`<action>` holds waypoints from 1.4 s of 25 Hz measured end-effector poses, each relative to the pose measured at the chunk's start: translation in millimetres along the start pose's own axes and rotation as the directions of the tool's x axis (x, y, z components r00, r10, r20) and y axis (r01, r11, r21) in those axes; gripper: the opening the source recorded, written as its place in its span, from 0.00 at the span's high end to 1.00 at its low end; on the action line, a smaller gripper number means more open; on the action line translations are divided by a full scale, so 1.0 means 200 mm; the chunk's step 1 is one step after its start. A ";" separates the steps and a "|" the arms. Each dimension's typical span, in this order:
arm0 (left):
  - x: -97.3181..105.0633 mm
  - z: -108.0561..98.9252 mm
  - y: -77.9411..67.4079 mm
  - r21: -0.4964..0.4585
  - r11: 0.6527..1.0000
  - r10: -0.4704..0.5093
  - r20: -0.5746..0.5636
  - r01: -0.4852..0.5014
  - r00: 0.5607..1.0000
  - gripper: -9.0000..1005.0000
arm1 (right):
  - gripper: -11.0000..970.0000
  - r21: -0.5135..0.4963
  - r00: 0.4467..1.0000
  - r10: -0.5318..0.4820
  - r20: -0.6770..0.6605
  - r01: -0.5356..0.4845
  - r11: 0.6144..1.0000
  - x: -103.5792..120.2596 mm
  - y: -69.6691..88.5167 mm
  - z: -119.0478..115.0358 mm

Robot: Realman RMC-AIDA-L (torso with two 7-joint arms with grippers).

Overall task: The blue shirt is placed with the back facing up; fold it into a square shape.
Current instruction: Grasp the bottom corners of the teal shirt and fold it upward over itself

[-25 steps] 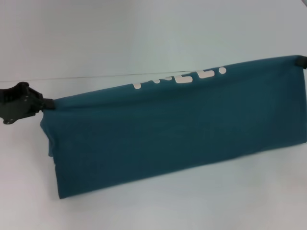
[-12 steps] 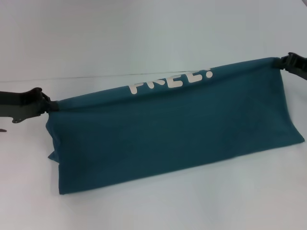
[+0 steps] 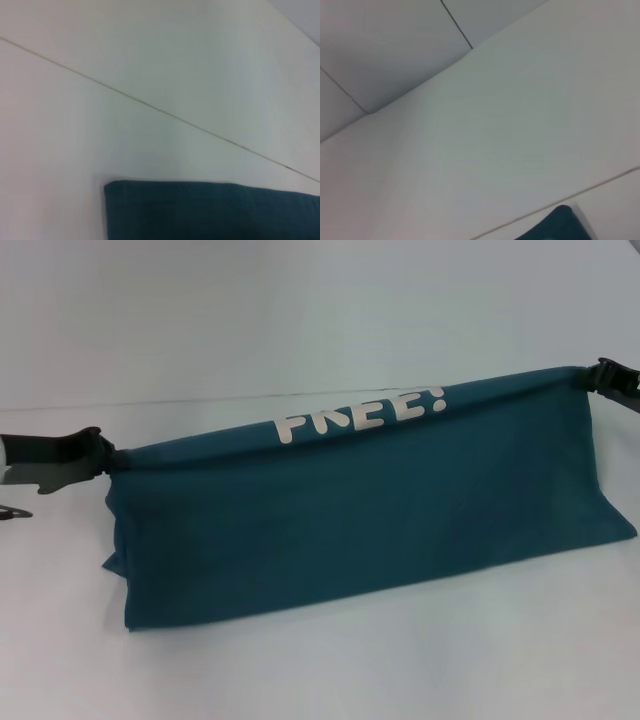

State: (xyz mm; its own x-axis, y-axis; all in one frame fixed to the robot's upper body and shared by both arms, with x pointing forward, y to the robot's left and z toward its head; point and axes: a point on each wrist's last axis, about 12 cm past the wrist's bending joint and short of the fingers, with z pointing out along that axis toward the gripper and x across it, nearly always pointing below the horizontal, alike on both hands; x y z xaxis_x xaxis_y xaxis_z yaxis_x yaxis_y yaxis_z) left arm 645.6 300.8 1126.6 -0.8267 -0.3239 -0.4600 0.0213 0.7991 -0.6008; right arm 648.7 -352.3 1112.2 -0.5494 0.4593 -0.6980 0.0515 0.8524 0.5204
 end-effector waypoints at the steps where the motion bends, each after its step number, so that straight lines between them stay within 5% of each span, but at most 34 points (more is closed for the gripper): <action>1: 0.01 0.01 -0.01 0.003 1.000 0.009 -0.001 -0.009 1.000 0.96 | 0.96 0.001 1.000 0.006 0.001 -0.006 1.000 0.00 0.00 0.00; 11: -0.01 -0.01 -0.10 0.058 0.997 0.044 -0.001 -0.044 0.999 0.96 | 0.96 -0.038 0.996 0.089 0.028 -0.087 0.995 0.01 -0.05 -0.05; 35: 0.02 0.13 -0.19 0.068 0.991 0.119 0.002 -0.119 0.993 0.94 | 0.96 -0.001 0.999 0.029 0.014 -0.029 1.000 0.04 0.00 0.01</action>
State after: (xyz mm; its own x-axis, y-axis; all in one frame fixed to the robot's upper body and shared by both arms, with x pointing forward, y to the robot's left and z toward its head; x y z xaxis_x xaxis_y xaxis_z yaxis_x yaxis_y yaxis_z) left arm 655.9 255.9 1131.7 -0.8173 -0.2275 -0.5294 0.1576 0.7954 -0.5852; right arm 646.4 -348.7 1105.3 -0.5363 0.4873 -0.6892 0.0665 0.8384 0.5410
